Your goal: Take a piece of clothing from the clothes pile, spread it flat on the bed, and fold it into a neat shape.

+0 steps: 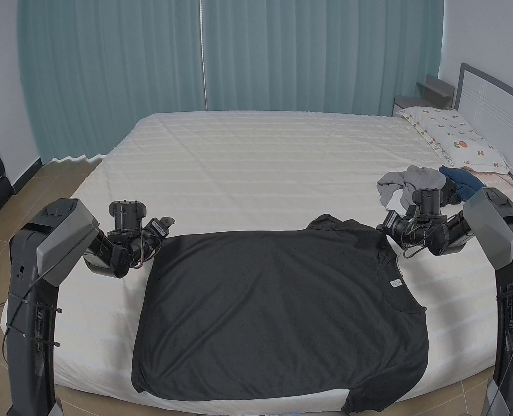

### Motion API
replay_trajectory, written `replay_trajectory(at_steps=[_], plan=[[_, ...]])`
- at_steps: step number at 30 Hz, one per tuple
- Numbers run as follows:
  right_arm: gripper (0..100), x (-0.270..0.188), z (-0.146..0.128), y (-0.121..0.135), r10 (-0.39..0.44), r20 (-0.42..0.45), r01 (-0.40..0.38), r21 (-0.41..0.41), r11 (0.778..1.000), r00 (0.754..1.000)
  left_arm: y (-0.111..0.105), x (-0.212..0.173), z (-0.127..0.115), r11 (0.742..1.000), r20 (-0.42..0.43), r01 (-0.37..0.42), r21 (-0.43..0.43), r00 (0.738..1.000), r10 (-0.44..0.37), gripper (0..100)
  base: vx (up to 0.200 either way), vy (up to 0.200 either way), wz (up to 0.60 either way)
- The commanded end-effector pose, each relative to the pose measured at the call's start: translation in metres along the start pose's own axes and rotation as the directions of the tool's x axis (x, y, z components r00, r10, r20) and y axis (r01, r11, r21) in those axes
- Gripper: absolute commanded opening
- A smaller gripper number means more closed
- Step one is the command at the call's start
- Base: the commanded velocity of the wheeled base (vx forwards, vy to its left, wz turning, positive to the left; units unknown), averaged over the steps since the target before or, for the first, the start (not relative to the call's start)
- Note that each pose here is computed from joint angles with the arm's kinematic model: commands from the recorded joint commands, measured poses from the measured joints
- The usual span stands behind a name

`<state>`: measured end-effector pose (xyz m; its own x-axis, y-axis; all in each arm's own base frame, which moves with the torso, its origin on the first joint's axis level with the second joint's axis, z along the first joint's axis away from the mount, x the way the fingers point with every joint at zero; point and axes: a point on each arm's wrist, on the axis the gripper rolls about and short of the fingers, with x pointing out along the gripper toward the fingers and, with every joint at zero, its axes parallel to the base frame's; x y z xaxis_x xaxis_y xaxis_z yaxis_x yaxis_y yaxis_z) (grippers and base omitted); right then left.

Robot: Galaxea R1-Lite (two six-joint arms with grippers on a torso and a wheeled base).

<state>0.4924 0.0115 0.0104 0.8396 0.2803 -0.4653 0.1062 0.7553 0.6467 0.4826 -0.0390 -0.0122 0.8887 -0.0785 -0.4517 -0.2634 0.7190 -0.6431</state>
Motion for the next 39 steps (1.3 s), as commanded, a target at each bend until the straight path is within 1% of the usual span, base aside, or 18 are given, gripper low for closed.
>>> replay_trajectory(at_steps=[1,4,8,9,15,19,22,25,26,27,31,34,37,38,39], plan=[[0,0.0,0.0,0.003,0.005,0.0,-0.005,-0.003,1.0,1.0,0.007,0.009,-0.012,1.0,-0.023,-0.013,0.009,1.0,0.013,100,0.0,0.0,0.0],[0,0.0,0.0,0.003,0.005,0.0,-0.005,-0.003,1.0,1.0,0.008,0.01,-0.013,0.999,-0.028,-0.02,0.027,0.999,0.021,100,0.0,0.0,0.0],[0,-0.001,0.0,0.003,0.006,0.002,-0.006,-0.004,1.0,1.0,0.008,0.01,-0.013,0.999,-0.03,-0.029,0.03,0.999,0.03,100,0.0,0.0,0.0],[0,-0.002,0.0,0.003,0.005,0.0,-0.005,-0.003,1.0,1.0,0.008,0.01,-0.013,0.999,-0.024,-0.03,0.028,0.999,0.031,0,0.0,0.0,0.0],[0,-0.011,0.001,0.001,-0.013,-0.006,0.013,-0.001,1.0,1.0,0.007,0.005,-0.009,0.998,-0.001,-0.051,0.022,0.999,0.051,0,0.0,0.0,0.0],[0,-0.021,0.002,0.0,-0.025,-0.015,0.025,-0.021,0.999,1.0,0.006,-0.004,-0.006,0.998,0.003,-0.066,0.021,0.998,0.066,0,0.0,0.0,0.0],[0,-0.033,-0.004,-0.003,-0.028,-0.06,0.025,-0.047,0.999,0.998,0.006,-0.012,-0.005,0.998,0.011,-0.059,0.02,0.998,0.059,0,0.0,0.0,0.0],[0,-0.039,-0.01,-0.004,-0.013,-0.102,0.008,-0.042,0.999,0.995,0.009,-0.016,-0.008,0.998,0.009,-0.061,0.023,0.998,0.061,0,0.0,0.0,0.0],[0,-0.039,-0.01,-0.004,-0.013,-0.102,0.008,-0.042,0.999,0.995,0.009,-0.016,-0.008,0.998,0.009,-0.061,0.023,0.998,0.061,0,0.0,0.0,0.0],[0,-0.042,-0.015,-0.006,-0.011,-0.128,0.004,-0.057,0.998,0.992,0.01,-0.018,-0.009,0.997,0.004,-0.067,0.025,0.998,0.066,0,0.0,0.0,0.0],[0,-0.042,-0.026,-0.014,-0.045,-0.178,0.025,-0.11,0.994,0.983,0.012,-0.023,-0.01,0.997,-0.003,-0.075,0.025,0.997,0.075,0,0.0,0.0,0.0],[0,-0.043,-0.03,-0.018,-0.061,-0.199,0.031,-0.148,0.989,0.978,0.012,-0.024,-0.01,0.997,-0.006,-0.078,0.026,0.997,0.078,0,0.0,0.0,0.0],[0,-0.042,-0.031,-0.018,-0.064,-0.204,0.033,-0.152,0.988,0.977,0.013,-0.024,-0.011,0.996,-0.007,-0.081,0.027,0.997,0.082,0,0.0,0.0,0.0],[100,-0.042,-0.031,-0.016,-0.067,-0.205,0.034,-0.157,0.987,0.977,0.013,-0.024,-0.01,0.996,-0.007,-0.081,0.026,0.997,0.082,0,0.0,0.0,0.0],[100,-0.041,-0.031,-0.015,-0.065,-0.205,0.033,-0.158,0.987,0.977,0.013,-0.024,-0.011,0.996,-0.007,-0.081,0.027,0.997,0.082,0,0.0,0.0,0.0]])
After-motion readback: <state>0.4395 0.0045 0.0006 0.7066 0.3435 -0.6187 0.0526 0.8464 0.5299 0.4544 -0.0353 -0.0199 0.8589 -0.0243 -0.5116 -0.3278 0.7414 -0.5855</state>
